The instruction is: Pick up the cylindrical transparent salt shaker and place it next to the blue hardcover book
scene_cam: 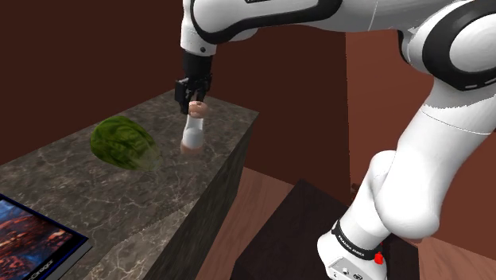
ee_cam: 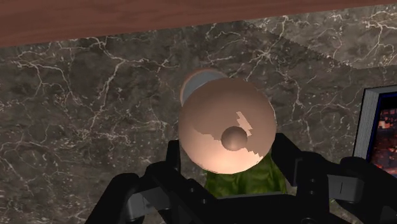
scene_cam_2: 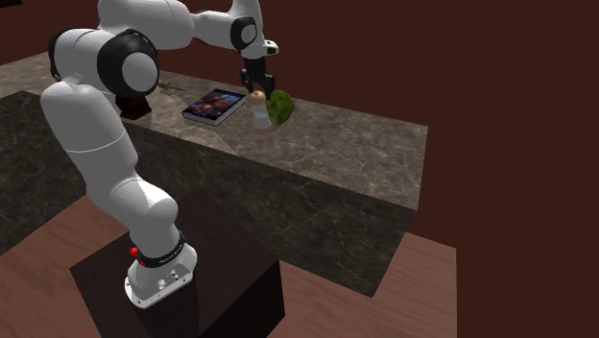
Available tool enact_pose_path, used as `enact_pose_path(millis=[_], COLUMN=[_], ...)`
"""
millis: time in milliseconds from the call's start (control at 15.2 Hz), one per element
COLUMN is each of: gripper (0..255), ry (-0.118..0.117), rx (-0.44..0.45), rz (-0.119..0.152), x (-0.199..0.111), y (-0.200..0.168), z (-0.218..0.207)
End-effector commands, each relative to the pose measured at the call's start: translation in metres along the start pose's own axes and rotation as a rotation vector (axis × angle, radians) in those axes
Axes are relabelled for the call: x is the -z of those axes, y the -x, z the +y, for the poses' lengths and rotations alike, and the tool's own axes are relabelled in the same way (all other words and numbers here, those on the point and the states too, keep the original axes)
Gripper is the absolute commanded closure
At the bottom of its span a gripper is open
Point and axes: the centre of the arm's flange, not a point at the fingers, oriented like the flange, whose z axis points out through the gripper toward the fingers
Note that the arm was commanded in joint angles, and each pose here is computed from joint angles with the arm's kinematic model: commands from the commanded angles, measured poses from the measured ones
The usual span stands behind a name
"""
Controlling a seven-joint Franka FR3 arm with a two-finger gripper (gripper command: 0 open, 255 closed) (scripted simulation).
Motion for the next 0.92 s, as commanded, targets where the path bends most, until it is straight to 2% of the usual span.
enact_pose_path(millis=[0,858], gripper=[255,255], ry=[0.000,0.000], rx=[-0.002,-0.002], rz=[0.000,0.000], x=[-0.001,-0.002], y=[0.003,0.013], z=[-0.027,-0.198])
